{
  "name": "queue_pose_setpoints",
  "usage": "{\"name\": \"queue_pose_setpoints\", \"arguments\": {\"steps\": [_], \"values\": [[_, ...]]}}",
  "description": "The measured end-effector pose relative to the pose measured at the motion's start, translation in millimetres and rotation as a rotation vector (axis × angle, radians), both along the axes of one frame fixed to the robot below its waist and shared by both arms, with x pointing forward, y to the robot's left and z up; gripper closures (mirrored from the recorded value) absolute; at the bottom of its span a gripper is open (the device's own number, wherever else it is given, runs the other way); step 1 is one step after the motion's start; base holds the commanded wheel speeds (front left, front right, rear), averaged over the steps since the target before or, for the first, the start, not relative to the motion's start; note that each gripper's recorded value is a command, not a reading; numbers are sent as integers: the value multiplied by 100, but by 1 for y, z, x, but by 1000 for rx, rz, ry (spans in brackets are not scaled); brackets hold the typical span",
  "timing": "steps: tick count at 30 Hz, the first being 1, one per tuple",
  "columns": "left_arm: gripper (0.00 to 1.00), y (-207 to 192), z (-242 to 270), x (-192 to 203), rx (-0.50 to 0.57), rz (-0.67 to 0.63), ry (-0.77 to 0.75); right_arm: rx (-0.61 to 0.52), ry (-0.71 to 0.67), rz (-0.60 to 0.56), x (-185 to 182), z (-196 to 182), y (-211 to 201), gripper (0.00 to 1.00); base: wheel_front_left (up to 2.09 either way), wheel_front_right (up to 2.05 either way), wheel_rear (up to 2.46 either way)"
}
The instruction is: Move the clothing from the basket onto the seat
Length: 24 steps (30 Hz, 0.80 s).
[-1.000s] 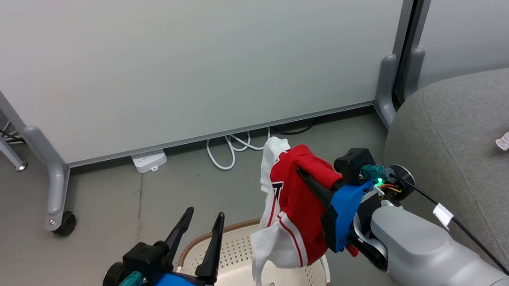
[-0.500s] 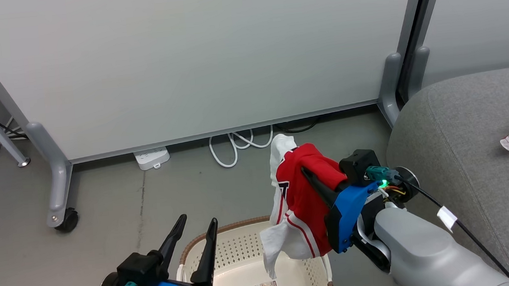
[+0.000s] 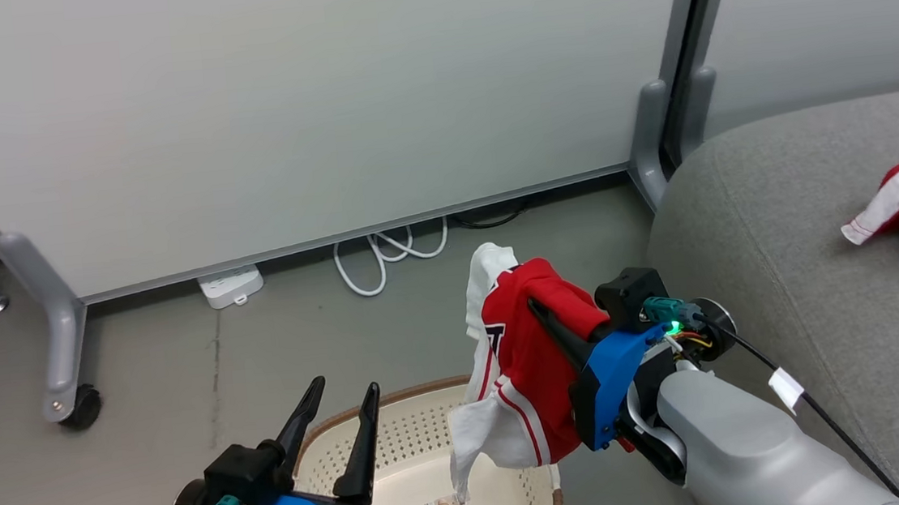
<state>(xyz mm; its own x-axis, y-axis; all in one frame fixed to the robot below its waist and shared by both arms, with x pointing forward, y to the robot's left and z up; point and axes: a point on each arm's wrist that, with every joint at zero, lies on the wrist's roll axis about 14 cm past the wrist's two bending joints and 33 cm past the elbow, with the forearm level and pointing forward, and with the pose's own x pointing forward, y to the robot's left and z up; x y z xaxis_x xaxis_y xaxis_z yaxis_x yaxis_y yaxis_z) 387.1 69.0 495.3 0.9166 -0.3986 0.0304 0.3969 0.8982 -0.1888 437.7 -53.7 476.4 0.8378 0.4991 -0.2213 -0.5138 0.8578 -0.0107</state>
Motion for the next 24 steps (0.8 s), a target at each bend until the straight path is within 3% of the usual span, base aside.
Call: {"name": "queue_pose_setpoints", "arguments": {"steps": [12,24], "values": [[0,-71,-6,13,-4,-191,13,-3,14,-189,-9,-5,-75,100,0,0,0],[0,-153,-5,7,-21,-420,11,-16,23,-416,-46,-7,-160,100,0,0,0]]}}
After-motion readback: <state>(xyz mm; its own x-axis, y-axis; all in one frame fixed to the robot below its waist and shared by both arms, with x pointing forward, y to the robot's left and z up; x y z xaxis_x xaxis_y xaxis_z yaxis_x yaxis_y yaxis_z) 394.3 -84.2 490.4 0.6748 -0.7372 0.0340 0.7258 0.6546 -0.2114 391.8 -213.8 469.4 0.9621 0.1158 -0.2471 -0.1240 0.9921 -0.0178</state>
